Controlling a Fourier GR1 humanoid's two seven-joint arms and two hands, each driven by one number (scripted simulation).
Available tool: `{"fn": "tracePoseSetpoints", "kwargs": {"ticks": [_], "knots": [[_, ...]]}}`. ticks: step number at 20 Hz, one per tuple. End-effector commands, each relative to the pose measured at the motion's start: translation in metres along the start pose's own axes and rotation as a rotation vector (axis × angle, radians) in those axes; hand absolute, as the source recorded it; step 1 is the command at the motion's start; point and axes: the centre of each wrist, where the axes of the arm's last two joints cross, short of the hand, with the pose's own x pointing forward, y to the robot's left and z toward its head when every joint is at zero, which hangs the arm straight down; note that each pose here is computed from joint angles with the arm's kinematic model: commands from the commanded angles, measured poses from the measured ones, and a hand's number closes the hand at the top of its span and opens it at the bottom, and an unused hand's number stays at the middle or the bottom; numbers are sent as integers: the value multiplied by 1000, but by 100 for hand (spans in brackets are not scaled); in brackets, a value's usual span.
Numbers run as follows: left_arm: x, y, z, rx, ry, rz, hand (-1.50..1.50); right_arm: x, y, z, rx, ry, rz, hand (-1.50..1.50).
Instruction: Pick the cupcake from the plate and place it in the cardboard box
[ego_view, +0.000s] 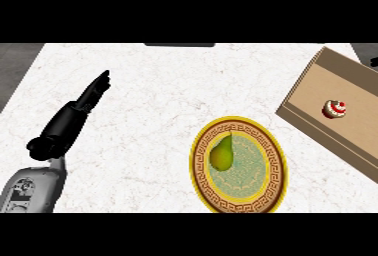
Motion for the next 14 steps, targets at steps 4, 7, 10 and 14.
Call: {"fn": "tracePoseSetpoints", "kwargs": {"ticks": [4, 7, 10, 14], "knots": [[-8, 4, 5, 12, 7, -14, 0, -5, 16, -15, -317, -224, -640, -150], [-5, -2, 5, 1, 6, -10, 0, -25, 11, 1, -372, -178, -851, -150], [-4, 0, 7, 3, -1, 3, 0, -44, -4, 26, -424, -112, -934, -150], [1, -4, 0, 8, -20, -21, 0, -57, -19, 49, -543, -94, -961, -150]]}}
